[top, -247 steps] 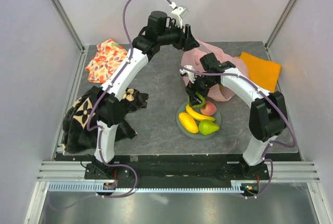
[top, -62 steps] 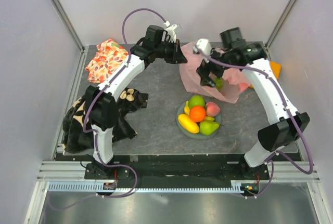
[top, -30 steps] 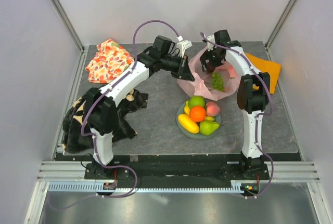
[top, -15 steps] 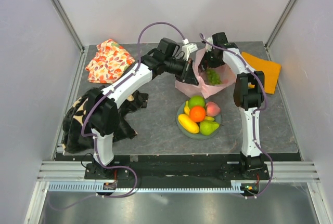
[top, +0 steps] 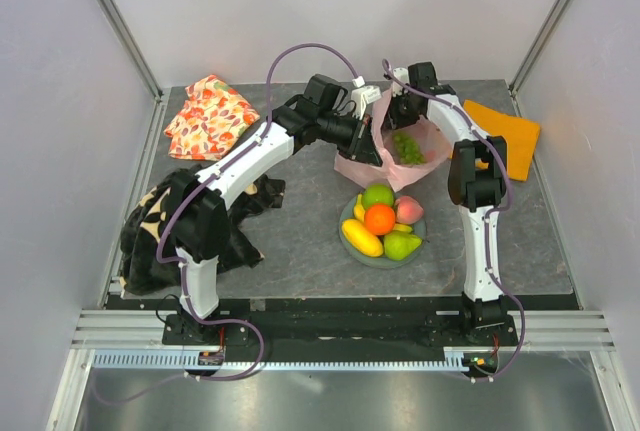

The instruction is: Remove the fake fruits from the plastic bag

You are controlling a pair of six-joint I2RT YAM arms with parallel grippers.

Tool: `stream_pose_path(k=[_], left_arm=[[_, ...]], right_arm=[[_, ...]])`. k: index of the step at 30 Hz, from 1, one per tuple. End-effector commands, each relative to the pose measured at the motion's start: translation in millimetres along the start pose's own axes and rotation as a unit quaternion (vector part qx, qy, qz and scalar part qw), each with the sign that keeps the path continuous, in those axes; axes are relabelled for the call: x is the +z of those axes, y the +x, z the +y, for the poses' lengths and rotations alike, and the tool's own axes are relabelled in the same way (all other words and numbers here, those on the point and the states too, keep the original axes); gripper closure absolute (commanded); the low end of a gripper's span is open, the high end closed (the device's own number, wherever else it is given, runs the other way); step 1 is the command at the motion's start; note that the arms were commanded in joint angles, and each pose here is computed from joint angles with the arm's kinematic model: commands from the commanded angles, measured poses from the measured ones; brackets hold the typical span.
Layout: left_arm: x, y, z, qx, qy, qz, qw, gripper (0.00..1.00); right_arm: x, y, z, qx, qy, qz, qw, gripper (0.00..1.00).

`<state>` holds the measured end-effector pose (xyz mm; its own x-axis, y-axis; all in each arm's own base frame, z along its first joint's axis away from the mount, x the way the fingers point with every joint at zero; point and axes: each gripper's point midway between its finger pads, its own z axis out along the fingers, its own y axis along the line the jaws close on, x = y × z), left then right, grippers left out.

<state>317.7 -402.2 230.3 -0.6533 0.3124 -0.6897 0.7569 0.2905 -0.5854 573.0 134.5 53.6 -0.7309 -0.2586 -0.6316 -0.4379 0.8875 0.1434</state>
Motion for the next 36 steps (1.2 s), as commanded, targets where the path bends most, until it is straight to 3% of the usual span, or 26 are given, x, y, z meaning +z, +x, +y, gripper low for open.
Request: stream_pose_path(k=[1, 2, 13, 23, 28, 30, 36], left_arm=[[-3, 0, -10, 0.028, 0.014, 0.002, 1.000, 0.98], [-3, 0, -9, 0.029, 0.011, 0.001, 1.000, 0.98], [-4, -18, -6, 0.038, 0.007, -0.017, 0.999, 0.98], [-2, -29, 2, 0.036, 0.011, -0.026, 0.999, 0.98], [-8, -33, 10, 0.039, -0.002, -0.034, 0.999, 0.98], [-11, -35, 15, 0.036, -0.008, -0.037, 0.999, 0.98], [-19, -49, 22, 0.039, -0.020, -0.055, 0.998, 0.98]], right_arm=[[-31, -33, 7, -0.025, -0.019, -0.059, 0.998, 0.67], [-38, -35, 8, -0.030, -0.019, -0.063, 0.997, 0.99], [-159, -3, 54, -0.077, -0.041, -0.089, 0.992, 1.00], [-223, 26, 69, -0.102, -0.033, -0.078, 0.991, 1.00], [-293, 25, 85, -0.207, -0.029, -0.122, 0.970, 1.00], [-320, 47, 104, -0.244, -0.050, -0.117, 0.961, 0.99], [-341, 141, 137, -0.334, -0.131, -0.033, 0.933, 1.00]])
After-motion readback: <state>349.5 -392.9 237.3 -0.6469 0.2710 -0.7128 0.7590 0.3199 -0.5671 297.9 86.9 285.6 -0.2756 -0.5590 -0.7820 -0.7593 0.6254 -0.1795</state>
